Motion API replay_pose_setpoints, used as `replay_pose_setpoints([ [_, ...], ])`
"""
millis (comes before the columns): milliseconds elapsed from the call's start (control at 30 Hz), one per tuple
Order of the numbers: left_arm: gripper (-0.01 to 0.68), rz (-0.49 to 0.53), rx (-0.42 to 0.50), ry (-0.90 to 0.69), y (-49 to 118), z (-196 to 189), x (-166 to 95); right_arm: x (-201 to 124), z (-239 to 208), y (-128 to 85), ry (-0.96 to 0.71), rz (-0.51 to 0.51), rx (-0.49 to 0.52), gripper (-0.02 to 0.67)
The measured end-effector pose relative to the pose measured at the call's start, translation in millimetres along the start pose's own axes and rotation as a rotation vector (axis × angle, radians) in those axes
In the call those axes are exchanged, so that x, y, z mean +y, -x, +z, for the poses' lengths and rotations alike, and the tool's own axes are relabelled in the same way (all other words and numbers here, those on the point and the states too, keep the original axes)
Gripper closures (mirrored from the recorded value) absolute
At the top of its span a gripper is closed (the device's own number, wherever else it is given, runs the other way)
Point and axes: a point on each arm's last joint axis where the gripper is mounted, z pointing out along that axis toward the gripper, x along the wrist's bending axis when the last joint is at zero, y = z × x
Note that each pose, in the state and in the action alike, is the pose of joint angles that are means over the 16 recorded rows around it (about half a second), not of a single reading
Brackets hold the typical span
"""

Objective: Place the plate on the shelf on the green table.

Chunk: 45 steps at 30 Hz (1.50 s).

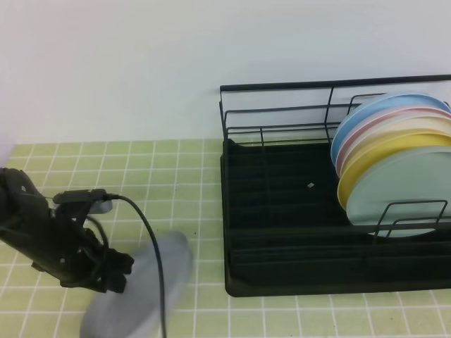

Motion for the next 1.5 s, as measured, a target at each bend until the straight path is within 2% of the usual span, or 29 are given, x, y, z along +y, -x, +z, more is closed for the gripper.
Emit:
replay_pose_setpoints([
  [367, 0.433, -0.001, -0.028, -0.024, 0.8, 6, -1, 0, 0, -1, -0.002, 0.005, 0.008, 0.652],
  [700, 0.433, 0.047, -0.081, 0.027, 11.0, -12, 1, 0, 0, -1, -0.005, 0.003, 0.009, 0.652],
  [1000, 0.433, 0.081, -0.008, 0.078, 10.2, -31, 5, -2, 0, -2, -0.02, 0.005, 0.02, 0.652],
  [1233, 0.433, 0.064, 0.055, 0.08, 3.4, -28, 8, -3, 0, -3, -0.035, 0.008, 0.033, 0.652],
  [1500, 0.433, 0.039, 0.053, 0.066, -0.1, -16, 10, -4, 0, -4, -0.042, 0.012, 0.043, 0.652],
])
